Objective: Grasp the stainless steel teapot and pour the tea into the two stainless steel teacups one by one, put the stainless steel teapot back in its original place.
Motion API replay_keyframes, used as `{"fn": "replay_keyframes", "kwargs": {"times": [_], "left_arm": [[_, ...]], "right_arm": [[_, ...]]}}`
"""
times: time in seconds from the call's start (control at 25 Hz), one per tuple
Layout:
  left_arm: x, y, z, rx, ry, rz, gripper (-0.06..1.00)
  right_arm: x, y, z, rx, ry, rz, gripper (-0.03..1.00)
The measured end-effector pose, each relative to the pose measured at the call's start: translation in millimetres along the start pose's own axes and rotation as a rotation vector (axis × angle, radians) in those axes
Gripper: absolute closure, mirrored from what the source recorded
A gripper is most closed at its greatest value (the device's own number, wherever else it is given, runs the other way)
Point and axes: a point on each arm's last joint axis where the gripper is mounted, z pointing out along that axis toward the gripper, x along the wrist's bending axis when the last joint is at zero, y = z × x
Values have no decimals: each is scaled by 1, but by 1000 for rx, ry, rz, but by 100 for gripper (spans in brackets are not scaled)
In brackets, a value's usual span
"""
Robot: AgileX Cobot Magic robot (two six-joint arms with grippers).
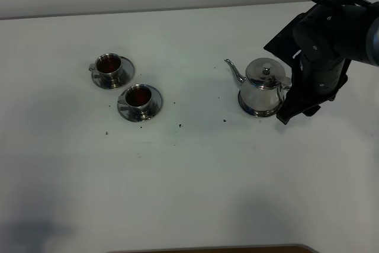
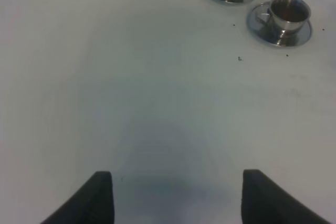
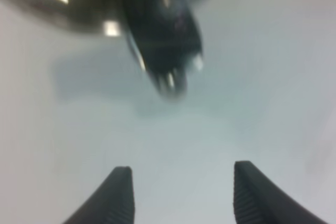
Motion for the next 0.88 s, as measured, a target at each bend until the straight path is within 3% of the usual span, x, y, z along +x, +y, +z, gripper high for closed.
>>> {"fn": "replay_keyframes", "kwargs": {"times": [0.36, 0.52, 0.88], "left_arm": [[0, 0, 0, 0, 0, 2, 36], [0, 0, 0, 0, 0, 2, 36], [0, 0, 0, 0, 0, 1, 36]], "right_arm": [[-4, -31, -55, 100, 72, 139, 53], [-5, -48, -81, 70, 89, 215, 53], [11, -146, -113, 16, 125, 335, 53]]}}
